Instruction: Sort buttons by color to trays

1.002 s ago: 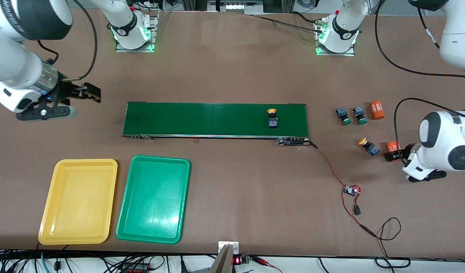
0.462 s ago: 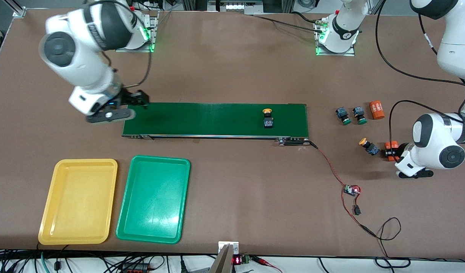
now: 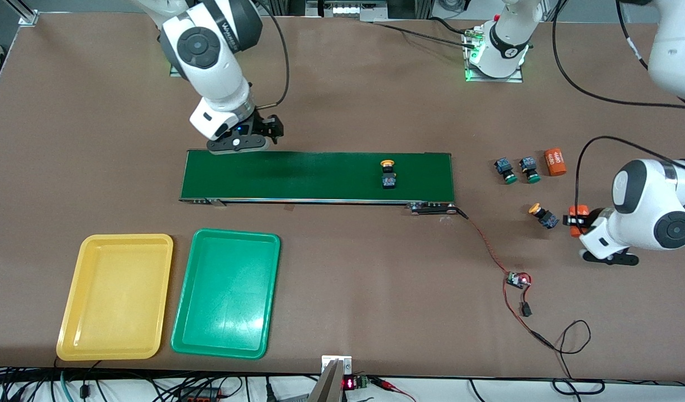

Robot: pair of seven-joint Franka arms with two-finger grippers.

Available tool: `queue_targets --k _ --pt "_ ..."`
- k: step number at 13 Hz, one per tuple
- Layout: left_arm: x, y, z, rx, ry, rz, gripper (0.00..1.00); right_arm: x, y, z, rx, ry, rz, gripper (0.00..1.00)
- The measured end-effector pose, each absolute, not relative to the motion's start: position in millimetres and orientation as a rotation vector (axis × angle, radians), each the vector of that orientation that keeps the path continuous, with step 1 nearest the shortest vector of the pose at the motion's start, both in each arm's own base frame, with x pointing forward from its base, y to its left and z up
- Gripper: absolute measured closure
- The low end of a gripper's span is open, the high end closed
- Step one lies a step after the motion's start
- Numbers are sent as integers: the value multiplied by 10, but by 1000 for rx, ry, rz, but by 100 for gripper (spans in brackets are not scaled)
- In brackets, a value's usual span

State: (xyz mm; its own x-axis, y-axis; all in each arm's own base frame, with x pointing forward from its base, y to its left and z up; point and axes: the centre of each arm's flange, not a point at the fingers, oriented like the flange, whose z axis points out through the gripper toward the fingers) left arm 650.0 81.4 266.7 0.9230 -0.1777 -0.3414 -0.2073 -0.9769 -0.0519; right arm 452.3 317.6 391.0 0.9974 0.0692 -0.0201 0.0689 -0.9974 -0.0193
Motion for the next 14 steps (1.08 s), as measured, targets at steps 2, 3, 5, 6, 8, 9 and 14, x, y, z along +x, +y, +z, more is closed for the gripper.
queue_targets --k 2,3,5,6,8,9,14 --pt "6469 288 3012 -2960 694 564 50 4465 3306 3855 -3115 -61 23 0" --pt "6450 101 3118 -2931 869 583 50 4437 3393 3804 -3112 -44 17 0" --pt "6469 -101 3257 -2863 1190 565 50 4441 3528 3664 -3125 -47 13 0" --pt "6475 -235 3314 -2812 1365 545 50 4478 3551 3602 -3129 -48 17 0" --pt "6417 -635 3433 -2694 1673 534 50 4571 3539 3558 -3130 -35 18 0" --pt "6354 -849 3493 -2632 1801 550 50 4606 3519 3566 -3129 -25 14 0" --pt "6075 -1998 3514 -2408 2136 495 50 4668 3513 3629 -3121 -13 -6 0"
